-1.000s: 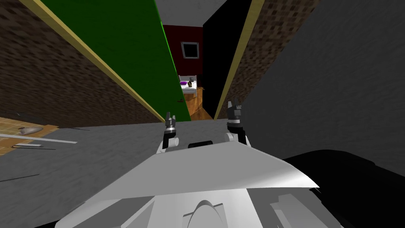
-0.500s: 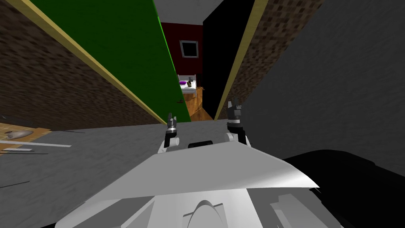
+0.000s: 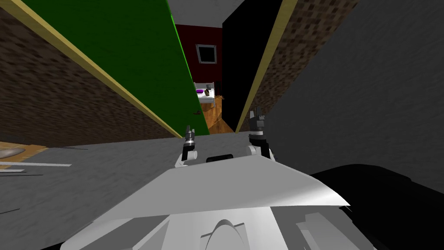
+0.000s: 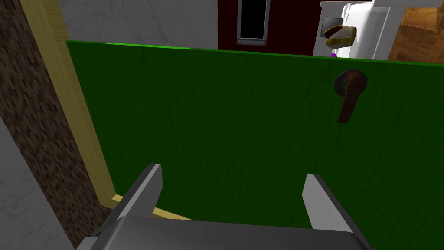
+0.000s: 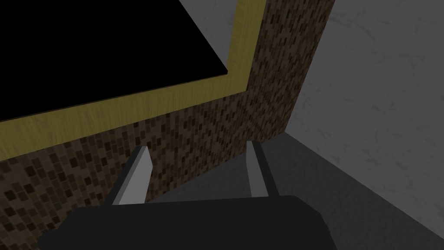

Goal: Push the door open

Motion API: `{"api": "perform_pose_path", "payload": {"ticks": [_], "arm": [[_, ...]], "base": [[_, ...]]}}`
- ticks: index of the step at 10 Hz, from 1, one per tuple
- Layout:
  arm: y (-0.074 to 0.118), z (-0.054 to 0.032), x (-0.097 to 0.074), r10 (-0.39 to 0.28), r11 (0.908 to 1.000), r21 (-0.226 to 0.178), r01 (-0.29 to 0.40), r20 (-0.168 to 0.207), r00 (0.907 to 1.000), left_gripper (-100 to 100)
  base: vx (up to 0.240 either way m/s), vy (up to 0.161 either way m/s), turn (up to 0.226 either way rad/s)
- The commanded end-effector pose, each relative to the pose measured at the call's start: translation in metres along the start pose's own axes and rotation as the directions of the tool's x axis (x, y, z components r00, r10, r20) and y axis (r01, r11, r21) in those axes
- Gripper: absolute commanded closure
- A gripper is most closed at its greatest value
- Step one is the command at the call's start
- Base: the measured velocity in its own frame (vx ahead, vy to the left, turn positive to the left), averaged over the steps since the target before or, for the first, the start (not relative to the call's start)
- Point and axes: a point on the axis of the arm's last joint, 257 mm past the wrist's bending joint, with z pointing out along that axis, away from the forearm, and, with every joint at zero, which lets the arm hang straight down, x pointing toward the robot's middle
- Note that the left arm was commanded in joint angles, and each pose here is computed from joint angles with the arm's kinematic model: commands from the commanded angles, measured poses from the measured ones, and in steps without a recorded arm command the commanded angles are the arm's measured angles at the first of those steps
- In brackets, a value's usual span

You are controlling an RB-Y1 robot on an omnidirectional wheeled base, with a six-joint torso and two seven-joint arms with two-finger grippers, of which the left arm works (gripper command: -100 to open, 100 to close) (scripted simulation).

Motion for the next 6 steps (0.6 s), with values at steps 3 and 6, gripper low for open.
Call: {"api": "perform_pose_path", "payload": {"ticks": [3,6], "arm": [[0.023,0.0004,-0.002,-0.001,0.9994,-0.034,0.001,-0.001,1.0000,-100],[0.037,0.0000,-0.003,-0.002,0.9985,-0.055,0.002,-0.002,1.0000,-100]], "base": [[0.068,0.033,-0.031],[0.075,0.034,-0.019]]}}
